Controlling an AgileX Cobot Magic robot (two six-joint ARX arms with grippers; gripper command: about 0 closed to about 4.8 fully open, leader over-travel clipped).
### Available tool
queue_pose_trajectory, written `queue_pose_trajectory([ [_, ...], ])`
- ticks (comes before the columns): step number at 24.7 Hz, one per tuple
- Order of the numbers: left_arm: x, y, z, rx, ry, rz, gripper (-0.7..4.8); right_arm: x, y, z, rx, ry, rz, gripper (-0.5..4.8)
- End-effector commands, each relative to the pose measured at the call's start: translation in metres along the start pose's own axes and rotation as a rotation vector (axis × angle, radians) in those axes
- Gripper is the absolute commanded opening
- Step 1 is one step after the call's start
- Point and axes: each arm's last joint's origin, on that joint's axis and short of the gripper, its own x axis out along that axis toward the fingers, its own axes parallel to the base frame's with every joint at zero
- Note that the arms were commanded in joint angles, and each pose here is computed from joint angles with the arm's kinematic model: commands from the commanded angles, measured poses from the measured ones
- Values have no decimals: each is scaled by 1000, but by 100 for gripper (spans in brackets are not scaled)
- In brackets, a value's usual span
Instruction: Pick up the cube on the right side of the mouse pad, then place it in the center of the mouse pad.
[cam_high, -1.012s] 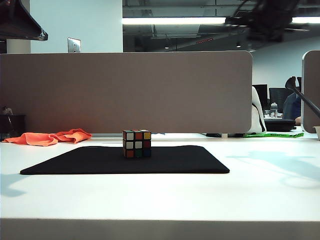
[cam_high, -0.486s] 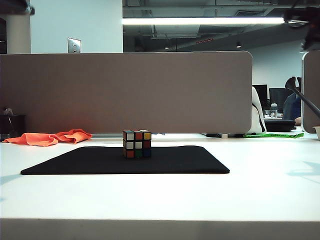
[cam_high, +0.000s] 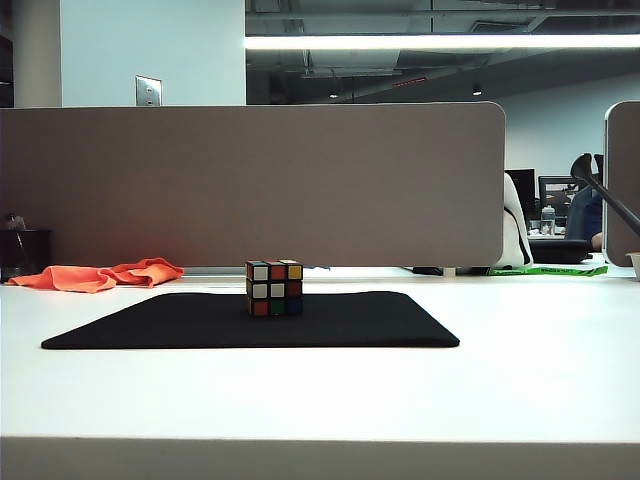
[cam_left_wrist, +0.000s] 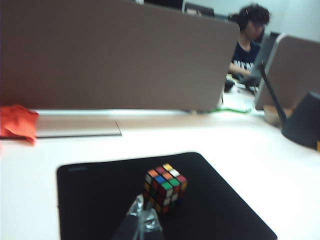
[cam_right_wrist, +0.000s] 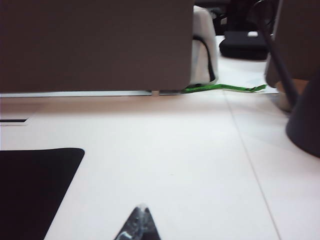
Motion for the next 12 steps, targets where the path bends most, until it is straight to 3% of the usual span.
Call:
queue_pose_trajectory([
  [1,-14,-3,3,6,-42,4,-6,-15,-1,-5,-1,-56,2,-5],
  [12,-38,-6,-3,2,-40,43,-6,-50,-4,-30,3,-52,-7,-5],
])
